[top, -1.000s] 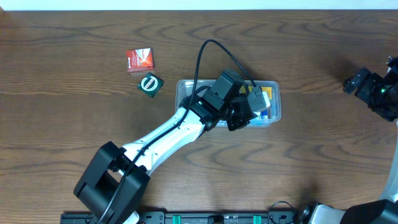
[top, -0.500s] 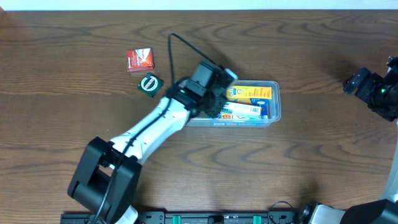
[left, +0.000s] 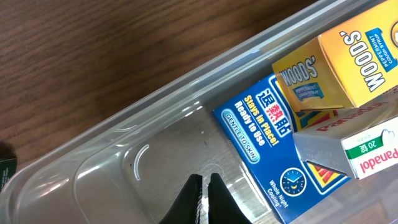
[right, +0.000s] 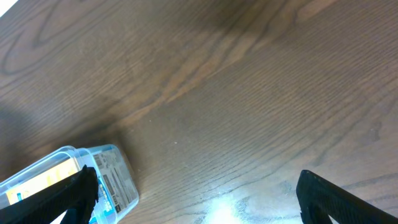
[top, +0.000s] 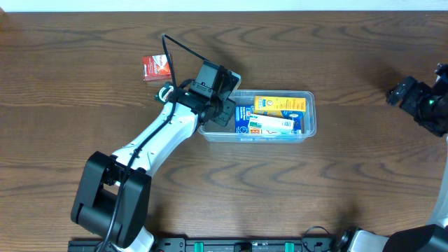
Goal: Pack container
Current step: 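Release the white box beside the yellow box and raise the left gripper, then move the left gripper back left over the red Panadol box, then close the left gripper on the red box and lift it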
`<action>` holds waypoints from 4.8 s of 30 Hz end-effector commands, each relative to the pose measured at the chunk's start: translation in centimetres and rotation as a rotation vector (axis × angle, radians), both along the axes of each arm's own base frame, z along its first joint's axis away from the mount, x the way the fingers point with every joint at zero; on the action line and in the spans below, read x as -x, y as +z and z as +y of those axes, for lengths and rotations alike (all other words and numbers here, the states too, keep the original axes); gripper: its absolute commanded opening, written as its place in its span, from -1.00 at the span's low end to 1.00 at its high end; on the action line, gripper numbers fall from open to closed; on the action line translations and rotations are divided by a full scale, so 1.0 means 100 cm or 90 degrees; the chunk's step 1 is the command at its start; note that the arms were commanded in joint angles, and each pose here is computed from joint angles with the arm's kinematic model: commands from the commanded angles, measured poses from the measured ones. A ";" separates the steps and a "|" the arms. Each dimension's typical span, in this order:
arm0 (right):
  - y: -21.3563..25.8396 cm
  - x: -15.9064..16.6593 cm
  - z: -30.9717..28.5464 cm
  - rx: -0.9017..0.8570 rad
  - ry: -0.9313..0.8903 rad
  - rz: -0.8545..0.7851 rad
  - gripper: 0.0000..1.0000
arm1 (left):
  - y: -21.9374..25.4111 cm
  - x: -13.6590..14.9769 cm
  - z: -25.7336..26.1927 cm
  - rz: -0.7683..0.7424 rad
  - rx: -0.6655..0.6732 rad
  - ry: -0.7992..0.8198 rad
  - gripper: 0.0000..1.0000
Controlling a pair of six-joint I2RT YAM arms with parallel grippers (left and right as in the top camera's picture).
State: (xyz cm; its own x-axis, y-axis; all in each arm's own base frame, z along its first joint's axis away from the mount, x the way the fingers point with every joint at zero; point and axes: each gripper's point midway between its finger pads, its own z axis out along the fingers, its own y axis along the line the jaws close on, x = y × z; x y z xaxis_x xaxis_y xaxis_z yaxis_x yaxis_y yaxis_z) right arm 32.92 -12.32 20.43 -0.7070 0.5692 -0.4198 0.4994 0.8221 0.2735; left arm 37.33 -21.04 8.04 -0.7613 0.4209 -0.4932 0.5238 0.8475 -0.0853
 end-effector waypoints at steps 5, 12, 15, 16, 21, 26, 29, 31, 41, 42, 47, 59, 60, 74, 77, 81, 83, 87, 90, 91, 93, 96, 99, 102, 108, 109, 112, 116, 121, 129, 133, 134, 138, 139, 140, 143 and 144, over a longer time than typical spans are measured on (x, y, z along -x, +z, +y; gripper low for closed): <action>0.005 -0.002 -0.002 -0.003 -0.008 -0.008 0.98 | -0.008 0.002 -0.005 0.015 -0.002 -0.003 -0.88; 0.005 -0.002 -0.002 -0.002 -0.008 -0.008 0.99 | -0.013 0.013 -0.026 0.018 -0.004 -0.039 -0.88; 0.005 -0.002 -0.002 -0.002 -0.008 -0.008 0.99 | -0.012 0.018 -0.036 0.014 -0.003 -0.055 -0.88; 0.005 -0.002 -0.002 -0.002 -0.008 -0.008 0.99 | -0.012 0.020 -0.039 0.014 -0.003 -0.060 -0.88; 0.005 -0.002 -0.002 -0.002 -0.008 -0.008 0.98 | -0.012 0.030 -0.051 0.015 -0.004 -0.083 -0.88; 0.005 -0.002 -0.002 -0.003 -0.008 -0.008 0.98 | -0.012 0.040 -0.063 0.016 -0.004 -0.105 -0.88; 0.005 -0.002 -0.002 -0.003 -0.008 -0.008 0.98 | -0.012 0.044 -0.069 0.014 -0.003 -0.116 -0.88; 0.005 -0.002 -0.002 -0.002 -0.008 -0.008 0.99 | -0.012 0.047 -0.073 0.013 -0.003 -0.123 -0.89; 0.005 -0.002 -0.002 -0.003 -0.008 -0.008 0.99 | -0.011 0.056 -0.085 0.010 -0.001 -0.145 -0.88; 0.005 -0.002 -0.002 -0.003 -0.008 -0.008 0.98 | -0.011 0.056 -0.086 0.010 -0.001 -0.146 -0.88; 0.005 -0.002 -0.002 -0.003 -0.008 -0.008 0.99 | -0.010 0.055 -0.087 0.006 0.002 -0.147 -0.88; 0.005 -0.002 -0.002 -0.002 -0.008 -0.008 0.98 | 0.011 0.048 -0.092 -0.034 0.028 -0.147 -0.85; 0.005 -0.002 -0.002 -0.003 -0.008 -0.008 0.98 | 0.016 0.048 -0.093 -0.040 0.031 -0.147 -0.79; 0.005 -0.002 -0.002 -0.002 -0.008 -0.008 0.99 | 0.125 0.033 -0.044 -0.171 0.100 -0.076 -0.07; 0.005 -0.002 -0.002 -0.003 -0.008 -0.008 0.99 | 0.144 0.020 -0.009 -0.204 0.087 -0.014 0.00; 0.005 -0.002 -0.002 -0.003 -0.008 -0.008 0.99 | 0.149 -0.004 0.043 -0.222 0.062 0.078 0.28; 0.005 -0.002 -0.002 -0.002 -0.008 -0.008 0.99 | 0.143 -0.016 0.067 -0.216 0.051 0.119 0.38; 0.005 -0.002 -0.002 -0.003 -0.008 -0.008 0.98 | 0.129 -0.038 0.110 -0.206 0.034 0.189 0.65; 0.005 -0.002 -0.002 -0.002 -0.008 -0.008 0.99 | 0.121 -0.059 0.135 -0.221 0.024 0.222 0.88; 0.005 -0.002 -0.002 -0.002 -0.008 -0.008 0.99 | 0.120 -0.065 0.141 -0.229 0.020 0.226 0.95; 0.005 -0.002 -0.002 -0.003 -0.008 -0.008 0.99 | 0.118 -0.081 0.152 -0.251 0.022 0.242 0.96; 0.005 -0.002 -0.002 -0.002 -0.008 -0.008 0.99 | 0.116 -0.099 0.160 -0.281 0.027 0.257 0.96; 0.005 -0.002 -0.002 -0.002 -0.008 -0.008 0.98 | 0.104 -0.120 0.173 -0.307 0.007 0.288 0.96; 0.005 -0.002 -0.002 -0.003 -0.008 -0.008 0.99 | 0.082 -0.135 0.187 -0.316 -0.036 0.327 0.96; 0.005 -0.002 -0.002 -0.002 -0.008 -0.008 0.98 | 0.033 -0.154 0.199 -0.302 -0.071 0.371 0.96; 0.005 -0.002 -0.002 -0.002 -0.008 -0.008 0.98 | 0.026 -0.157 0.202 -0.304 -0.072 0.384 0.96; 0.005 -0.002 -0.002 -0.003 -0.008 -0.008 0.99 | 0.015 -0.166 0.204 -0.316 -0.063 0.410 0.96; 0.005 -0.002 -0.002 -0.002 -0.008 -0.008 0.98 | -0.001 -0.172 0.204 -0.314 -0.036 0.439 0.96; 0.005 -0.002 -0.002 -0.002 -0.008 -0.008 0.98 | -0.036 -0.173 0.205 -0.286 -0.042 0.446 0.96; 0.005 -0.002 -0.002 -0.003 -0.008 -0.008 0.98 | -0.064 -0.174 0.217 -0.269 -0.040 0.474 0.96; 0.005 -0.002 -0.002 -0.003 -0.008 -0.008 0.98 | -0.072 -0.172 0.228 -0.257 -0.030 0.506 0.96; 0.005 -0.002 -0.002 -0.003 -0.008 -0.008 0.98 | -0.072 -0.172 0.230 -0.257 -0.031 0.508 0.96; 0.005 -0.002 -0.002 -0.003 -0.008 -0.008 0.99 | -0.073 -0.172 0.232 -0.256 -0.032 0.509 0.96; 0.005 -0.002 -0.002 -0.002 -0.008 -0.008 0.99 | -0.073 -0.172 0.231 -0.257 -0.031 0.509 0.97; 0.005 -0.002 -0.002 -0.002 -0.008 -0.008 0.99 | -0.073 -0.172 0.230 -0.257 -0.030 0.507 0.98; 0.005 -0.002 -0.002 -0.002 -0.008 -0.008 0.98 | -0.073 -0.172 0.227 -0.255 -0.026 0.502 1.00; 0.005 -0.002 -0.002 -0.002 -0.008 -0.008 0.99 | -0.073 -0.173 0.227 -0.255 -0.026 0.502 1.00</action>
State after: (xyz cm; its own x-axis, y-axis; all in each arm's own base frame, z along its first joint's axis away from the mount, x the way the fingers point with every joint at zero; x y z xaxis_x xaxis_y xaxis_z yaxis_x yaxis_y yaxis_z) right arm 32.92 -12.31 20.43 -0.7070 0.5692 -0.4197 0.4992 0.8221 0.2739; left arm 54.32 1.77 1.33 -0.6094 -0.1203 -0.7837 -0.2234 0.9744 0.0242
